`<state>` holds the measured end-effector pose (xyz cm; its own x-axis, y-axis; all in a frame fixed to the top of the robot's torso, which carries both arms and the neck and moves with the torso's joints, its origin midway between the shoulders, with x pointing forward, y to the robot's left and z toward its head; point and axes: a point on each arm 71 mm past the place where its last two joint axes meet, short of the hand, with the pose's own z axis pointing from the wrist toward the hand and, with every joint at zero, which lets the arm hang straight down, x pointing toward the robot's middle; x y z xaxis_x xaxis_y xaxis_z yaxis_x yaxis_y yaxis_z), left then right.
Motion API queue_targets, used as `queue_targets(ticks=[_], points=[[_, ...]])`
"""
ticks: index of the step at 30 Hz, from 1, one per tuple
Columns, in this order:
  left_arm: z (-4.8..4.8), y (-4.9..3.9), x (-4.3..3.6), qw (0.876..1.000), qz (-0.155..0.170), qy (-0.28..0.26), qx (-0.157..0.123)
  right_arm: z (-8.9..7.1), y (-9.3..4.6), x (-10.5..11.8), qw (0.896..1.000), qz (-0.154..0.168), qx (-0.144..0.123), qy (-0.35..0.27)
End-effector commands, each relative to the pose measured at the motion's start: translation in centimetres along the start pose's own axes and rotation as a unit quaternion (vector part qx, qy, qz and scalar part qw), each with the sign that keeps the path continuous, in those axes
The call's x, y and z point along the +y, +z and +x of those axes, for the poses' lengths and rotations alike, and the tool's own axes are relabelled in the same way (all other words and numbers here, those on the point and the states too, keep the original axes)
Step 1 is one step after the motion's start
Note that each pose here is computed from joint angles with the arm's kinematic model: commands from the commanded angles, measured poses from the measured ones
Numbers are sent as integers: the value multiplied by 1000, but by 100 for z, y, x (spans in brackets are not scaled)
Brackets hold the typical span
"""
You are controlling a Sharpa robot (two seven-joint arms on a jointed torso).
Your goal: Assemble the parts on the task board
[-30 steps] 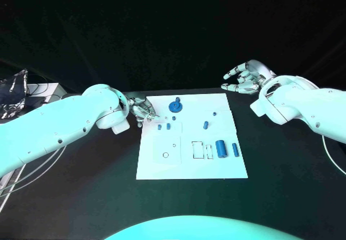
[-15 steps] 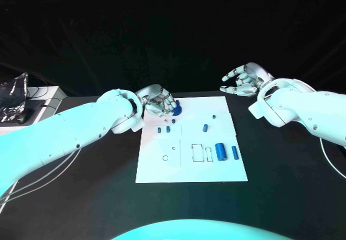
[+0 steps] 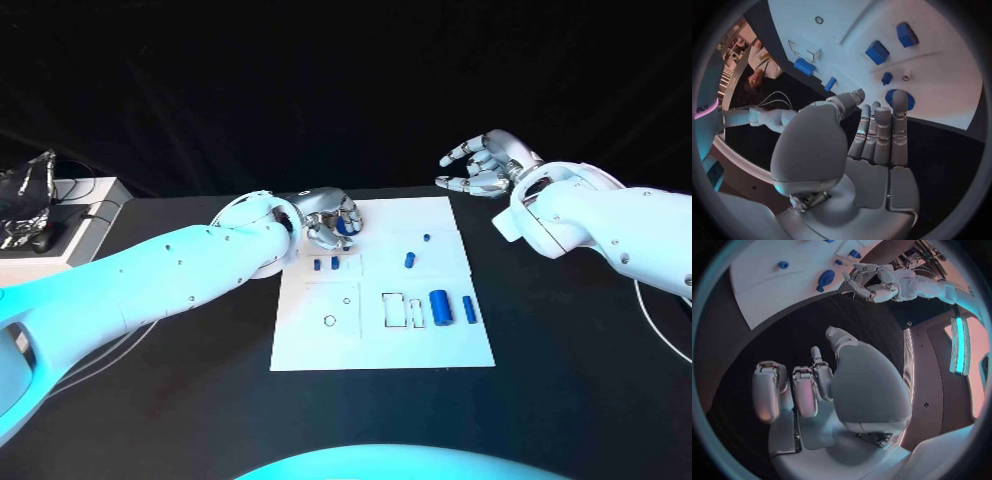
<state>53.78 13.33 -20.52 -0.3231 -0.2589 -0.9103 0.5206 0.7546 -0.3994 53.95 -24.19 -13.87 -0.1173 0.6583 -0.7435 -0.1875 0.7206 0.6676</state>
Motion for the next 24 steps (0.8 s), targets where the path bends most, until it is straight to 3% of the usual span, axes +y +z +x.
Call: queue_targets(ticks=[1, 13, 24], points=[[30, 34, -21, 998, 10, 59, 10, 10, 0, 19, 1000, -9, 0, 0], [88, 91, 41, 996, -22, 85, 35, 18, -2, 30, 1000, -11, 1, -1], [131, 156, 50, 995, -31, 87, 47, 24, 0, 38, 1000, -12, 1, -1]])
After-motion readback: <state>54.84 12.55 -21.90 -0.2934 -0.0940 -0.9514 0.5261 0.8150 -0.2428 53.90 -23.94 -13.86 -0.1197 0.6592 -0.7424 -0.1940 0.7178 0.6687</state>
